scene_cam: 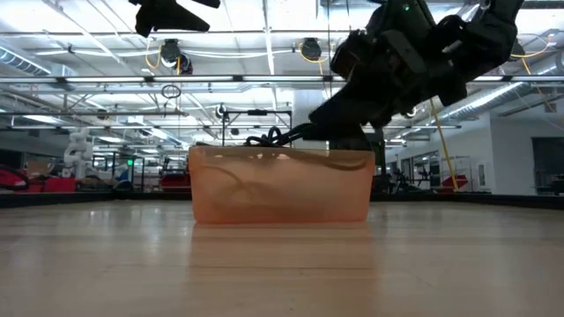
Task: Pick and place USB-C Cables
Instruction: Put the black charger cable into the orange bin
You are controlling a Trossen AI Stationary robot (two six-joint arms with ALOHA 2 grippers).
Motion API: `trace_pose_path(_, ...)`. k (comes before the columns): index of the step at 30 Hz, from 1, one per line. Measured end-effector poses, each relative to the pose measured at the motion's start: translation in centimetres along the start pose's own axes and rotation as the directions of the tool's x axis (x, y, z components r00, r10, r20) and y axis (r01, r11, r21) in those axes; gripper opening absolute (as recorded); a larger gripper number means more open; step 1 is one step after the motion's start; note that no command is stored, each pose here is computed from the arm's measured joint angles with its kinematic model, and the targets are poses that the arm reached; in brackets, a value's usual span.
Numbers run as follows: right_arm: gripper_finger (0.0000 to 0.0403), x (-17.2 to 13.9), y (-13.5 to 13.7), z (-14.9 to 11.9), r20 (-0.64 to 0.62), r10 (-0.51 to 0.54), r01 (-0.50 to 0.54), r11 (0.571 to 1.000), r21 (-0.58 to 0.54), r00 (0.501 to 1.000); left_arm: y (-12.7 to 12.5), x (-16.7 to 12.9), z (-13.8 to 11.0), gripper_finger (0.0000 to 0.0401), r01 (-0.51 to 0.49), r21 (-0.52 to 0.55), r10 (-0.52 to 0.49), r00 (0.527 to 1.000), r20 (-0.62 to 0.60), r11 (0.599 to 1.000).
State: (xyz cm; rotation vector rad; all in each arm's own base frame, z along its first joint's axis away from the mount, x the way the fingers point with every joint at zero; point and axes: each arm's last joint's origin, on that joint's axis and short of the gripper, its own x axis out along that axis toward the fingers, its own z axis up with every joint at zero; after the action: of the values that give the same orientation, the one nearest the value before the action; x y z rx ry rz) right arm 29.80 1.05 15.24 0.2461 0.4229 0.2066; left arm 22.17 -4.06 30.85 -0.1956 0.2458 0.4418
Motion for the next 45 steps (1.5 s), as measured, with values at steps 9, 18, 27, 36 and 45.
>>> trace_pose_path(9,0.0233,-2.4,1.0,2.4,0.058,0.007,-0.007,1.000,-0.005,0.998,0.0,0.0,-0.1,0.0257,-0.002,0.003,0.002,1.000,-0.004,1.000)
trace_pose_path(18,0.0227,-4.2,3.8,2.0,-0.081,0.142,-0.104,0.929,0.354,0.987,0.1,0.0,-0.1,0.0257,-0.004,0.009,0.004,1.000,-0.012,1.000)
trace_pose_path(27,0.0226,-3.7,9.8,-0.5,-0.209,0.300,-0.126,0.800,0.587,0.931,0.1,0.0,-0.1,0.0257,-0.005,0.018,0.005,1.000,-0.013,1.000)
trace_pose_path(36,0.0226,-4.7,14.9,-3.9,-0.397,0.398,0.040,0.662,0.748,0.827,0.1,0.0,-0.1,0.0257,-0.004,0.019,0.005,1.000,-0.013,1.000)
trace_pose_path(45,0.0226,-6.4,17.0,-6.7,-0.573,0.388,0.225,0.651,0.724,0.722,0.0,0.0,-0.1,0.0257,-0.004,0.015,0.004,1.000,-0.011,1.000)
